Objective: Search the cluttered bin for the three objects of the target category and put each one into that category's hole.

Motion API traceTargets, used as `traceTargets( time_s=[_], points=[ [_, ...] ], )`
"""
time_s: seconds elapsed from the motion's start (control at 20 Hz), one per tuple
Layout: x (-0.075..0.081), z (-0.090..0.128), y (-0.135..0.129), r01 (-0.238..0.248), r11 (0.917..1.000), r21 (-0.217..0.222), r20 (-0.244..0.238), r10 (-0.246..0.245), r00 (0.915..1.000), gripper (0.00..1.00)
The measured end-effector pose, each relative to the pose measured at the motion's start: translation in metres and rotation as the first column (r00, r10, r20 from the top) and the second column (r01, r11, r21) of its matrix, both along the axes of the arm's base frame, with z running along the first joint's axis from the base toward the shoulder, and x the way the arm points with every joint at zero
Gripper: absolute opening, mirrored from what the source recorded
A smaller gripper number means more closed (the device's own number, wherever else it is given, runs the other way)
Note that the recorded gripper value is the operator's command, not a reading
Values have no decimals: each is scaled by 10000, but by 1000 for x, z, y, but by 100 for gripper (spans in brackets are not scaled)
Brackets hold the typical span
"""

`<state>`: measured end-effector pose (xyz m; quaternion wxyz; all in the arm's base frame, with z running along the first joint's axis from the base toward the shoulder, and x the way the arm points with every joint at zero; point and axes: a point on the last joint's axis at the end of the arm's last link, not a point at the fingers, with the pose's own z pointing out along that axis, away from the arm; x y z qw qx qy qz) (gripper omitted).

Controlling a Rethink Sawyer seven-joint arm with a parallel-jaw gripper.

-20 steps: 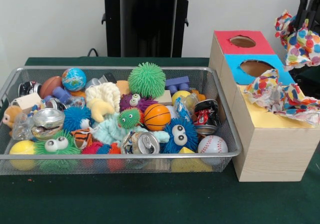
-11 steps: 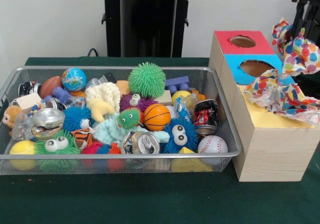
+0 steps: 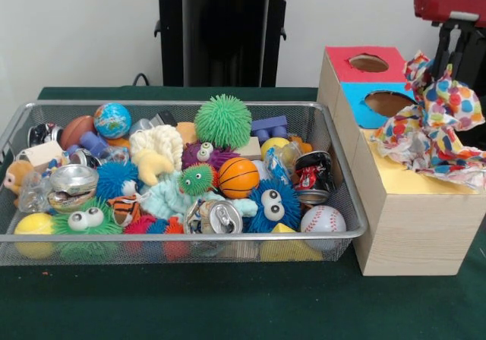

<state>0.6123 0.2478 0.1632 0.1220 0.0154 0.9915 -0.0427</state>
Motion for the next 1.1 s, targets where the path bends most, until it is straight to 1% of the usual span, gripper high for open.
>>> traceTargets(
  time_s=[0.25, 0.4, 0.6, 0.85, 1.1],
  points=[
    [-2, -12, -6, 38, 10000, -14, 152, -38, 9999, 0],
    [-5, -21, -15, 148, 9999, -26, 234, -148, 9996, 0],
    [-7, -26, -24, 266, 9996, -34, 272, -265, 9993, 0],
    [-7, -32, -41, 501, 9987, -37, 383, -499, 9980, 0],
    [-5, -39, -50, 591, 9982, -37, 597, -588, 9965, 0]
  ],
)
